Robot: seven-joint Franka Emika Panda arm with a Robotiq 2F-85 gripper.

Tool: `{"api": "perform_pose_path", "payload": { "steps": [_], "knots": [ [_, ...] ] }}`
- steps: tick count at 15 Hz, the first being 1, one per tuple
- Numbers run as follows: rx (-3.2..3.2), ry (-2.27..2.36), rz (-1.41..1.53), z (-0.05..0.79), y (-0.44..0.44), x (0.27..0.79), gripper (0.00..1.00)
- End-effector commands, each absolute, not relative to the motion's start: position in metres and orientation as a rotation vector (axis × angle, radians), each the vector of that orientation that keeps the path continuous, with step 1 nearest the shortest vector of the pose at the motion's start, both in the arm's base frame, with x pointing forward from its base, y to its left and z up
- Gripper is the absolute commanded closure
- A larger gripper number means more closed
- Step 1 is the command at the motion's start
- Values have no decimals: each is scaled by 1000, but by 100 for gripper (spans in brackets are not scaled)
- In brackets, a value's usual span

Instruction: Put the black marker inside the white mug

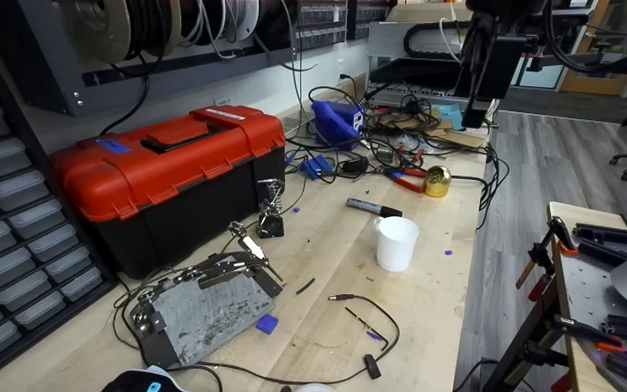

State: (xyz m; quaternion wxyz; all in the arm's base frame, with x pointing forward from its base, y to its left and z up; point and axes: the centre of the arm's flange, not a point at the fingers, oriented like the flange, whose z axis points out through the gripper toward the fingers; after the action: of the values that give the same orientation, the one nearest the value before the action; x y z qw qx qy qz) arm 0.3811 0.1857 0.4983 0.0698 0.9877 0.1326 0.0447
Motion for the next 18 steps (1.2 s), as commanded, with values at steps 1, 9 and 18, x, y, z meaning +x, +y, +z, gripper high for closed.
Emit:
{"api": "perform_pose_path", "payload": {
  "steps": [1, 9, 18],
  "knots": [
    [2972, 399, 135, 498, 186, 381, 0],
    [2978, 350, 120, 491, 176, 393, 0],
    [3055, 120, 75, 464, 125, 429, 0]
  ]
}}
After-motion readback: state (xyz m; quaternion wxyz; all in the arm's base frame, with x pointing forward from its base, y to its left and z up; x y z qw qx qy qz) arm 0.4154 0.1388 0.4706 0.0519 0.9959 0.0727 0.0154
